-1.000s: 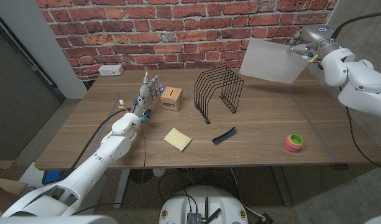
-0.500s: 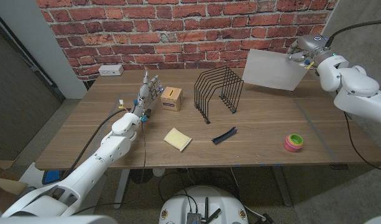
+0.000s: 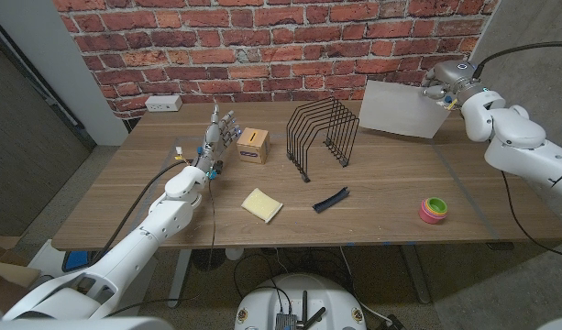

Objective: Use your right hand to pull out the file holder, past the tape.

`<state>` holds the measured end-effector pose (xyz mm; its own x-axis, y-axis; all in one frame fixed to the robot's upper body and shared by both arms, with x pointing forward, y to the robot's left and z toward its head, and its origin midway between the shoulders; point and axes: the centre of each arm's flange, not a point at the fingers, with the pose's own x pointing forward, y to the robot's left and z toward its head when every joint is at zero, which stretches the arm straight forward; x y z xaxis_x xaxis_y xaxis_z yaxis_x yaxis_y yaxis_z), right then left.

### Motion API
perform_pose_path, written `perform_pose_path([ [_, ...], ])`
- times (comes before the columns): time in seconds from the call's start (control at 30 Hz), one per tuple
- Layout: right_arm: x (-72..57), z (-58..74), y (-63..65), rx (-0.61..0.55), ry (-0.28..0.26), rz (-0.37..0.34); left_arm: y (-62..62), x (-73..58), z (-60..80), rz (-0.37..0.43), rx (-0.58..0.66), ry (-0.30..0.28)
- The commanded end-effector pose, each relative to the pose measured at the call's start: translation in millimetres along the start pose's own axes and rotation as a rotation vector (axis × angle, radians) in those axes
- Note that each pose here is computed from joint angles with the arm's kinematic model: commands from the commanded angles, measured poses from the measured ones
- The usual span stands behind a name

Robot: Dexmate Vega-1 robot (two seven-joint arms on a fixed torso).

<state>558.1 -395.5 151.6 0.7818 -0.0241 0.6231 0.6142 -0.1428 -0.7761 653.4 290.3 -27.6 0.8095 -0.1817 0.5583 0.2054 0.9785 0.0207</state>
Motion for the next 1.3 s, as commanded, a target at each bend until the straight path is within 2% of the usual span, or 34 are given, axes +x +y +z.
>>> perform_pose_path([
  [0.03,-6.5,6.6,19.8,0.000,0.002,0.016,-0.1,0.0,-0.1,0.000,0.000,0.000],
  [0.33,-21.4,12.5,39.9,0.002,0.013,0.016,-0.2,0.0,-0.1,0.000,0.000,0.000],
  [0.5,-25.6,17.7,49.3,0.006,0.011,0.036,-0.2,0.0,-0.1,0.000,0.000,0.000],
  [0.97,-29.5,29.1,62.0,0.033,-0.006,0.074,-0.1,0.0,0.0,0.000,0.000,0.000],
  [1.3,-34.2,36.1,64.2,0.030,-0.021,0.083,-0.1,0.0,0.0,0.000,0.000,0.000],
])
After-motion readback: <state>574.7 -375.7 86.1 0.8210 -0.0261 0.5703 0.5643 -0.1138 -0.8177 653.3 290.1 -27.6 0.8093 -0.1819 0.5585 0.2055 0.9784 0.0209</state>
